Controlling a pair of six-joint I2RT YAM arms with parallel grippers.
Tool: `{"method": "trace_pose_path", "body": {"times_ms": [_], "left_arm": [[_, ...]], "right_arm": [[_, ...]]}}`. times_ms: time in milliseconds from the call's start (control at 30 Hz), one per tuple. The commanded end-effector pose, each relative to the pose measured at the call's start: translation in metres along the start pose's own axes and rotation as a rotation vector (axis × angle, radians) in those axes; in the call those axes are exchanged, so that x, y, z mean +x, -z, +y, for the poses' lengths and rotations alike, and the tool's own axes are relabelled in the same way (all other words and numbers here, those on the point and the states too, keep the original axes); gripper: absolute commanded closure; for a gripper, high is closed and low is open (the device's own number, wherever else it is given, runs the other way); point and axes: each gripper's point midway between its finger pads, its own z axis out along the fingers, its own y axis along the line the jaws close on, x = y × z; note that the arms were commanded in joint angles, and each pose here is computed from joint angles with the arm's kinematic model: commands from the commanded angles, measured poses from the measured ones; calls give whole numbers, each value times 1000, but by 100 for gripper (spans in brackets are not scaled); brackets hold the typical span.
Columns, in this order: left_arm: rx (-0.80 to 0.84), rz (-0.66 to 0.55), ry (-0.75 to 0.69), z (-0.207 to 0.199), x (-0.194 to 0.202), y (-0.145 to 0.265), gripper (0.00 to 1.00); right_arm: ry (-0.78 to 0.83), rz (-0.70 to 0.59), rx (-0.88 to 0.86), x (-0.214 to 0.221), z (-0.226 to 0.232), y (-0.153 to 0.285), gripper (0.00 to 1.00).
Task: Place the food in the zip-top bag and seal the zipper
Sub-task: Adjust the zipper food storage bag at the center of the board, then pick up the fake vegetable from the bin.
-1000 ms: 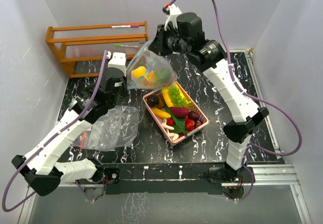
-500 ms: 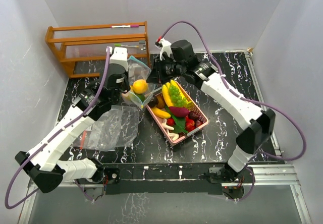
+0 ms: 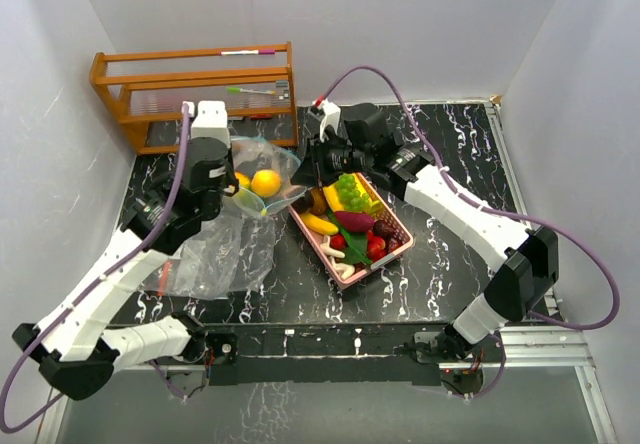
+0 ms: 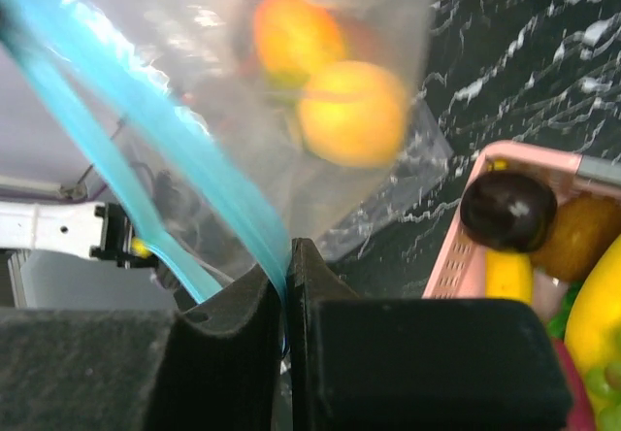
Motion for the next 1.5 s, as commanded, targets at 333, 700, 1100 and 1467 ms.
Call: {"method": "trace_pose_path", "body": {"times_ms": [333, 700, 1100, 1467], "left_arm": [[5, 87, 16, 3, 47, 2, 100], [17, 187, -41, -9, 98, -13, 100], [65, 180, -62, -23, 96, -22, 100], [63, 157, -61, -19, 93, -20, 100]], "right_arm": [[-58, 30, -55, 52, 8, 0, 82], [-18, 19, 430, 78, -67, 55, 2], [-46, 113, 727, 120, -124, 82, 1], [-13, 169, 696, 140, -138, 62, 4]]}}
